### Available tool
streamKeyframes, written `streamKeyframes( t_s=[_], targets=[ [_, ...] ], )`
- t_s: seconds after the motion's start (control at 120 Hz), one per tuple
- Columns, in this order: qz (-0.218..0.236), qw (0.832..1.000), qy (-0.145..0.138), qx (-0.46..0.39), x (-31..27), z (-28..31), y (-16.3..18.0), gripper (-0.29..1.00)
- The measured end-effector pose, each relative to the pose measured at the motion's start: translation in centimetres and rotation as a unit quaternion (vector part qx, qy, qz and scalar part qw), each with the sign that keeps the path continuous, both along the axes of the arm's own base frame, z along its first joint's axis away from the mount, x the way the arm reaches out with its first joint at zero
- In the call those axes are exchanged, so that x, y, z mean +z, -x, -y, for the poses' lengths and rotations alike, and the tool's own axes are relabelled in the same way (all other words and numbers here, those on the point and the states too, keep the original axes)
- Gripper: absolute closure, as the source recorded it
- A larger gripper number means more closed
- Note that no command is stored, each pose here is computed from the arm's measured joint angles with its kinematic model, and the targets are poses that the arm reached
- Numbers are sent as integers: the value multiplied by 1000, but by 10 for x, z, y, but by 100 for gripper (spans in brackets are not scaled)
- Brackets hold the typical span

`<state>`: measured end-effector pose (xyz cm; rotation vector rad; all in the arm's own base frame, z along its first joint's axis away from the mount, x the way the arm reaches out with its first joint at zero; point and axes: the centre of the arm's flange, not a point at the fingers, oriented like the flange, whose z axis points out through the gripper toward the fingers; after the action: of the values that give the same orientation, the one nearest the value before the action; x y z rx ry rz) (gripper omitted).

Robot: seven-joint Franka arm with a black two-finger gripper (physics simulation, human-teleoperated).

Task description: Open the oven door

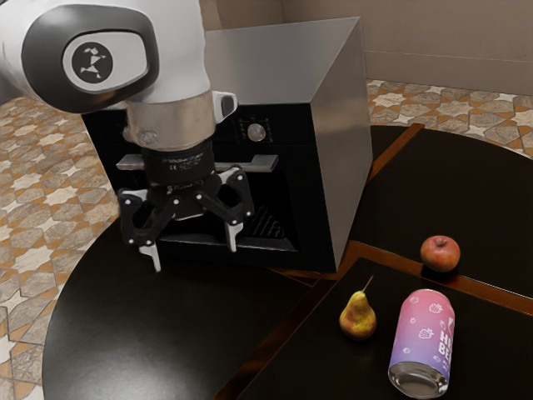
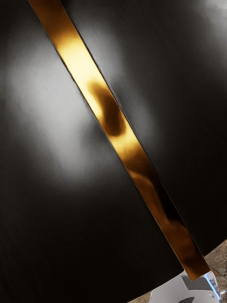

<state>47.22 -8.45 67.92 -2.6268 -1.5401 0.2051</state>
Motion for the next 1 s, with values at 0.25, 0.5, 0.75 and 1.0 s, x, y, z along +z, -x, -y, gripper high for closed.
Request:
streamKeyframes(
  t_s=[0.25,0.5,0.75,1.0],
  targets=[
    [86,973,-8,213,45,-28,4,0],
    [90,897,-26,432,50,-138,-5,0],
    [153,860,7,486,27,-144,-10,0],
    [219,837,51,499,11,-139,-32,0]
  ],
)
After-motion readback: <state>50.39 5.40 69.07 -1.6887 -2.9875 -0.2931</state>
